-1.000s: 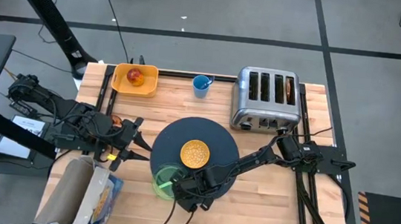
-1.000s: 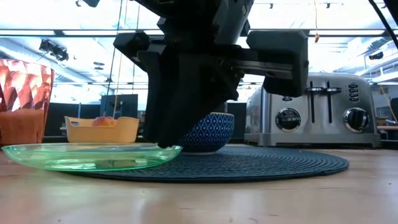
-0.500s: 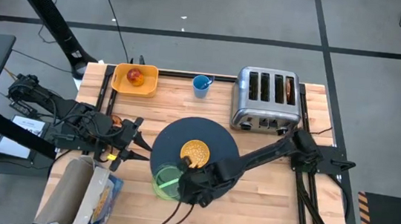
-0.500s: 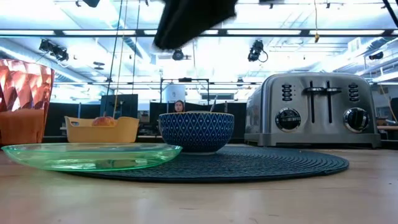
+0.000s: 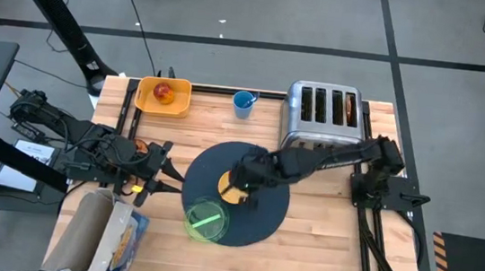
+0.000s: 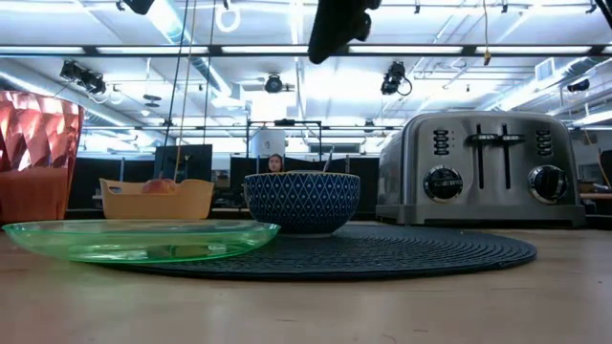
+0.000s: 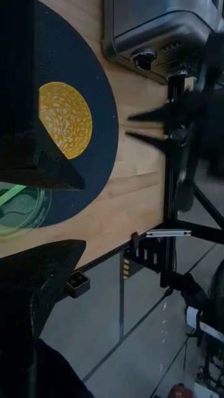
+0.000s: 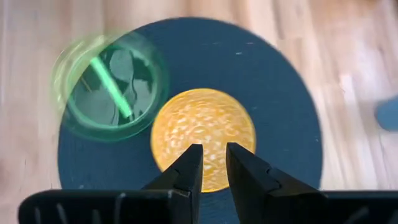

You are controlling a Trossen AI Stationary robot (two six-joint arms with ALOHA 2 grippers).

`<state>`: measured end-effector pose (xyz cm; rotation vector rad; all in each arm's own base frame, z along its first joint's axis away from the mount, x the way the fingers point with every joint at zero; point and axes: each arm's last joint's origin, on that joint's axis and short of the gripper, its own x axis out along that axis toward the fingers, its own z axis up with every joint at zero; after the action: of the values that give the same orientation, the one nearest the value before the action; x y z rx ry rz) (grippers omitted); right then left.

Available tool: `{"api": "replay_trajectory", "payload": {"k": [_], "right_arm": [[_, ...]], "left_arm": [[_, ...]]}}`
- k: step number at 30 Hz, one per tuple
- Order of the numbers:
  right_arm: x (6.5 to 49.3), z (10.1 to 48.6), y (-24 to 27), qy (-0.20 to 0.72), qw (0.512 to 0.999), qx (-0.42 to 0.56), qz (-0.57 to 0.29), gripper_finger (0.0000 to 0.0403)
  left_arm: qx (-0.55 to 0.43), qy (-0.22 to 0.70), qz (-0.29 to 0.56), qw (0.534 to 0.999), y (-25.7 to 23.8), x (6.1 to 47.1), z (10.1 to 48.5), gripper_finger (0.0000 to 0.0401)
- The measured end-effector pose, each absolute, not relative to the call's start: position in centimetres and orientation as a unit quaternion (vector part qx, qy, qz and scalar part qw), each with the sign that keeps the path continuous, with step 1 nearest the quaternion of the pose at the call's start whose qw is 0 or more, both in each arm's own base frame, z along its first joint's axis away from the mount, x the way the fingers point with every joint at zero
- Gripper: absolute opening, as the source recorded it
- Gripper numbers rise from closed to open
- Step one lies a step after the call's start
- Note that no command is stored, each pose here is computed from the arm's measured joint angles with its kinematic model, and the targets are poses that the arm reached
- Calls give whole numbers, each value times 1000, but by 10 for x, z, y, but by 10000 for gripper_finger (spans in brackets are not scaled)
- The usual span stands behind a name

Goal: Arrange a breakfast setting
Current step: Put the bread on the green plate on the dark blue table mat

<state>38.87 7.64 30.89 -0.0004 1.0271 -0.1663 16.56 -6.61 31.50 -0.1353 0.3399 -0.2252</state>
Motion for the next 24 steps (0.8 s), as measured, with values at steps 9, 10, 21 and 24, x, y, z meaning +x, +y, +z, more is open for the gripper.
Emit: {"api": "replay_trajectory", "payload": {"k": [9, 10, 21, 24], "right_arm": [[369, 350, 36, 419, 884, 92, -185, 108], [366, 354, 32, 409, 883, 114, -201, 109], [324, 391, -11, 338, 839, 274, -327, 112], [304, 401, -18, 328, 828, 278, -361, 121]], "left_arm": [[-108, 164, -67, 978, -54, 170, 316, 146], [-115, 158, -59, 979, -51, 171, 317, 146], [-139, 98, 57, 984, -7, 181, 325, 146], [-142, 92, 91, 981, 6, 181, 325, 146]]}}
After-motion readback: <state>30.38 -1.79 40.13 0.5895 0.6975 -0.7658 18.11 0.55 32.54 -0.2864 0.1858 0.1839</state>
